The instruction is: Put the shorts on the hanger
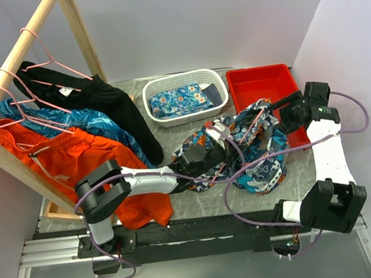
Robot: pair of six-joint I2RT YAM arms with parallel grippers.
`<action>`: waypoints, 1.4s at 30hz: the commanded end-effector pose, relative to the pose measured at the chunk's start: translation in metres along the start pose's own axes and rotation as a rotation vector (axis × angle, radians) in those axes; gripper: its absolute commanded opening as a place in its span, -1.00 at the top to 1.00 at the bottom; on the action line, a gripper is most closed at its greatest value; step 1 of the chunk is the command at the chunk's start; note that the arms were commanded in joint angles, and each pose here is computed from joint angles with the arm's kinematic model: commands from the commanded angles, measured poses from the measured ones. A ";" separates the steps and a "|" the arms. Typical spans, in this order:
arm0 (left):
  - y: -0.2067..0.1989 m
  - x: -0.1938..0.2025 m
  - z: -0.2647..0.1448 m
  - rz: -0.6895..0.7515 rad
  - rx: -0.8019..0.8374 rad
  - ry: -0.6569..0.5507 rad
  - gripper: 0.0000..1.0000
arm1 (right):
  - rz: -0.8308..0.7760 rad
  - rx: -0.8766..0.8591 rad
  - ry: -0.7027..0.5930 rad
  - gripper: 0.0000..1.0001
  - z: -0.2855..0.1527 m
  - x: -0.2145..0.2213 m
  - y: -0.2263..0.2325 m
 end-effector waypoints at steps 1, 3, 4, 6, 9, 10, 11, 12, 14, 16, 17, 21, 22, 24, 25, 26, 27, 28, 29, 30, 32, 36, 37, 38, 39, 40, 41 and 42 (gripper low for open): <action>-0.012 -0.018 0.012 0.095 0.000 -0.074 0.98 | -0.006 -0.024 -0.071 -0.50 -0.012 -0.013 0.013; -0.011 -0.017 0.014 0.092 -0.004 -0.069 0.98 | -0.005 -0.028 -0.076 -0.50 -0.016 -0.013 0.011; -0.011 -0.015 0.014 0.093 -0.005 -0.066 0.98 | -0.010 -0.036 -0.089 -0.50 -0.019 -0.013 0.011; -0.010 -0.013 0.015 0.095 -0.003 -0.059 0.98 | -0.019 -0.063 -0.122 -0.51 -0.027 -0.011 0.009; -0.009 -0.010 0.017 0.098 0.000 -0.051 0.98 | -0.036 -0.099 -0.126 -0.53 -0.032 -0.013 0.013; -0.009 -0.009 0.017 0.099 -0.002 -0.047 0.98 | -0.044 -0.093 -0.113 -0.54 -0.029 -0.015 0.014; -0.009 -0.008 0.017 0.099 -0.003 -0.044 0.98 | -0.047 -0.096 -0.110 -0.54 -0.030 -0.017 0.018; -0.009 -0.008 0.017 0.100 -0.002 -0.046 0.98 | -0.049 -0.093 -0.112 -0.55 -0.028 -0.019 0.020; -0.009 -0.009 0.018 0.106 0.001 -0.048 0.98 | -0.061 -0.090 -0.105 -0.55 -0.020 -0.020 0.022; -0.010 -0.010 0.019 0.121 0.003 -0.045 0.98 | -0.062 -0.070 -0.089 -0.55 -0.004 -0.022 0.023; -0.011 -0.011 0.021 0.130 0.004 -0.043 0.98 | -0.069 -0.064 -0.069 -0.55 0.000 -0.022 0.025; -0.013 -0.008 0.024 0.172 0.008 -0.026 0.98 | -0.107 -0.019 -0.025 -0.55 0.019 -0.023 0.031; -0.013 -0.007 0.024 0.188 0.005 -0.024 0.98 | -0.107 -0.006 -0.015 -0.55 0.025 -0.024 0.031; -0.013 -0.005 0.027 0.209 0.006 -0.008 0.98 | -0.125 -0.007 -0.004 -0.54 0.028 -0.020 0.034; -0.015 -0.005 0.029 0.226 0.012 -0.003 0.98 | -0.133 -0.006 -0.006 -0.52 0.029 -0.019 0.034; -0.014 -0.003 0.031 0.236 0.015 0.010 0.98 | -0.143 0.000 -0.003 -0.42 0.032 -0.017 0.032; -0.014 -0.002 0.031 0.245 0.015 0.031 0.98 | -0.150 0.005 0.004 -0.36 0.033 -0.015 0.029; -0.014 -0.003 0.034 0.263 0.018 0.031 0.98 | -0.148 0.019 0.017 -0.26 0.037 -0.011 0.021; -0.014 -0.003 0.035 0.270 0.017 0.039 0.98 | -0.152 0.008 0.013 0.09 0.039 -0.011 0.020; -0.014 -0.004 0.036 0.275 0.013 0.044 0.98 | -0.157 0.014 0.017 0.25 0.040 -0.009 0.016; -0.012 -0.004 0.037 0.276 -0.013 0.062 0.98 | -0.163 0.028 0.018 0.66 0.042 -0.007 0.009; -0.011 -0.003 0.038 0.222 -0.076 0.100 0.57 | -0.185 0.058 0.009 1.00 0.043 -0.007 0.002; -0.011 -0.006 0.038 0.204 -0.094 0.101 0.39 | -0.185 0.061 0.008 1.00 0.043 -0.006 0.001; -0.010 -0.006 0.036 0.191 -0.115 0.111 0.23 | -0.188 0.057 0.003 1.00 0.042 -0.006 0.000; -0.010 -0.007 0.035 0.152 -0.151 0.105 -0.16 | -0.185 0.044 -0.005 1.00 0.038 -0.005 0.001; -0.011 -0.011 0.032 0.134 -0.162 0.103 -0.27 | -0.185 0.042 -0.004 1.00 0.037 -0.003 -0.002; -0.010 -0.008 0.029 0.124 -0.181 0.129 -0.33 | -0.188 0.028 -0.016 1.00 0.036 -0.003 -0.001; -0.010 -0.011 0.027 0.092 -0.200 0.129 -0.50 | -0.194 0.012 -0.030 1.00 0.031 -0.003 0.000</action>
Point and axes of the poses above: each gripper's point midway between its finger pads, its own z axis out along the fingers, its own y axis along the line the jaws close on, x = y × z, the point moved 10 cm from there along -z, back along the fingers, and after that the axes turned 1 degree about z, right-handed, at the moved point
